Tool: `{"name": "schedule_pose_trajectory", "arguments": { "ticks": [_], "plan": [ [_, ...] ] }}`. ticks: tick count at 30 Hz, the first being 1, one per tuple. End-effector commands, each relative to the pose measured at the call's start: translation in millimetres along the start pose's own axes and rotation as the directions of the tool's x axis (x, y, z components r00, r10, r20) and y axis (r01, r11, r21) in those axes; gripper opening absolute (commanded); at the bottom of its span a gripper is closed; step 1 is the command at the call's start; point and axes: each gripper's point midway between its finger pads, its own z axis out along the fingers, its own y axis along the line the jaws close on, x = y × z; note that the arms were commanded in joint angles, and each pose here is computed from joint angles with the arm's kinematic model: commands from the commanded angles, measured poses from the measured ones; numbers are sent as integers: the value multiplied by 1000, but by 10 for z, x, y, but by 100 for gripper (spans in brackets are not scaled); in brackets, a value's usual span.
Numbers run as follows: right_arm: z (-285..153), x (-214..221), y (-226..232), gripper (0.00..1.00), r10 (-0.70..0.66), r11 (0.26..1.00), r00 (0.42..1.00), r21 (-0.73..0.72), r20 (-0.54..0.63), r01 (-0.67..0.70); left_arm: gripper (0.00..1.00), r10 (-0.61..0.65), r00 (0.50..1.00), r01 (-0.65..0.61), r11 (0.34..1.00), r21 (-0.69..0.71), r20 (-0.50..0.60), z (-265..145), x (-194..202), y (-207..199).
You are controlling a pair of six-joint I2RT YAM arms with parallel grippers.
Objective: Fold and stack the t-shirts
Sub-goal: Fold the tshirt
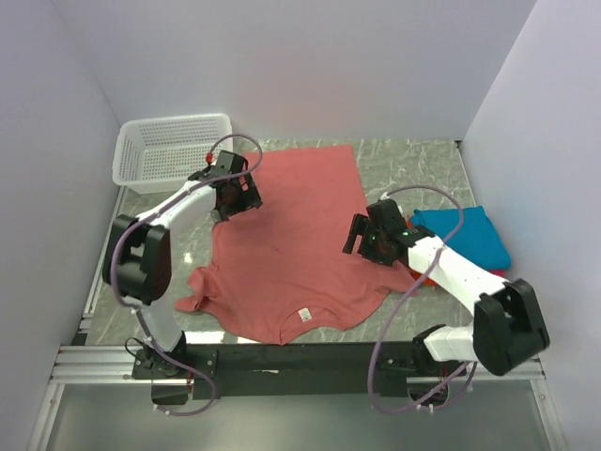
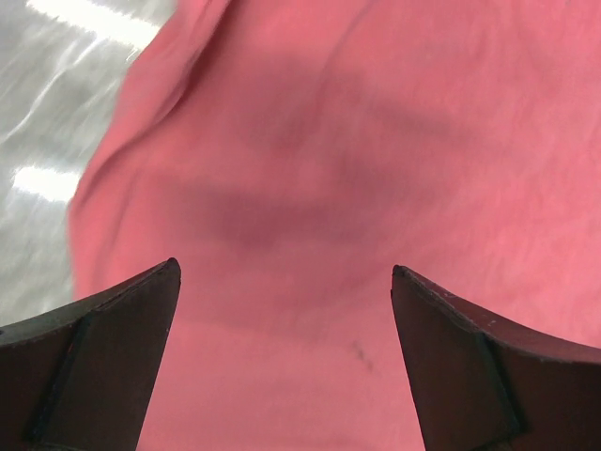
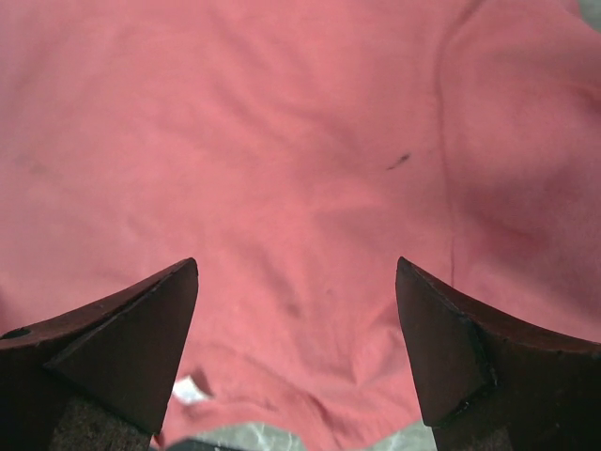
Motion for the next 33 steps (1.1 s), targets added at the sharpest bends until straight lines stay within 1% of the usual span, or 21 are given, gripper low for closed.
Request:
{"name": "schedule_pose_trajectory", "arguments": {
  "ticks": [1,7,10,11,12,14,15,17,18,21,22,23,24,25,26,27,28,29,31,32,33],
  "plan": [
    [114,-228,22,92,98,994,992,46,86,-102,99,32,999,-35,996,82,41,109,-198,-252],
    [431,-139,-154,92,82,982,996,168,29,-86,99,41,998,-39,998,45,-44,425,120,-107],
    [512,-178,-134,92,63,981,998,186,15,-64,99,44,991,-34,997,75,-130,490,427,-40],
    [579,-167,-147,92,60,979,998,195,5,-60,99,34,987,-16,993,116,-154,460,503,-88],
    [604,-195,-135,92,53,979,999,196,1,-52,100,32,981,-12,995,103,-194,477,686,18],
    [704,-221,-99,91,40,979,999,198,-21,-35,99,12,978,11,994,110,-206,396,813,59],
    [740,-228,-98,91,27,979,999,201,-35,-19,99,9,969,15,996,93,-247,386,1007,185],
    [872,-169,-133,90,17,975,996,224,-84,3,99,-12,968,42,993,114,-250,255,1096,190],
    [910,-220,-50,89,6,980,996,198,-92,12,99,-13,958,45,993,106,-287,218,1283,283],
    [1066,-256,155,88,-27,991,990,128,-139,45,99,-28,947,63,993,100,-321,21,1562,345],
    [1155,-207,161,88,-37,990,984,128,-173,60,99,-29,947,73,989,125,-319,-79,1587,308],
    [1182,-338,326,88,-55,994,985,84,-162,69,99,-41,942,87,988,127,-334,-142,1687,283],
    [1213,-351,420,88,-85,994,980,47,-182,95,99,-46,929,96,988,121,-367,-196,1830,341],
    [1314,-272,451,88,-109,992,968,42,-224,121,99,-40,930,102,983,153,-365,-295,1852,298],
    [1333,-442,671,87,-161,987,967,-13,-197,161,99,-43,921,111,982,155,-388,-363,1989,299],
    [1458,-368,716,87,-182,983,954,-23,-237,182,99,-37,919,117,976,182,-393,-426,2037,252],
    [1458,-348,772,87,-206,978,942,-23,-265,208,99,-11,912,124,960,249,-410,-565,2083,153],
    [1451,-484,1076,86,-257,966,940,-78,-226,245,99,44,898,97,951,293,-438,-667,2233,121],
    [1570,-413,1272,86,-322,945,915,-142,-245,294,99,100,891,69,934,350,-444,-851,2308,76],
    [1555,-474,1534,86,-366,922,907,-210,-209,324,99,135,883,46,928,369,-449,-932,2394,58],
    [1638,-425,1607,86,-378,915,900,-239,-219,326,99,148,881,42,922,385,-450,-983,2426,36]
  ]
}}
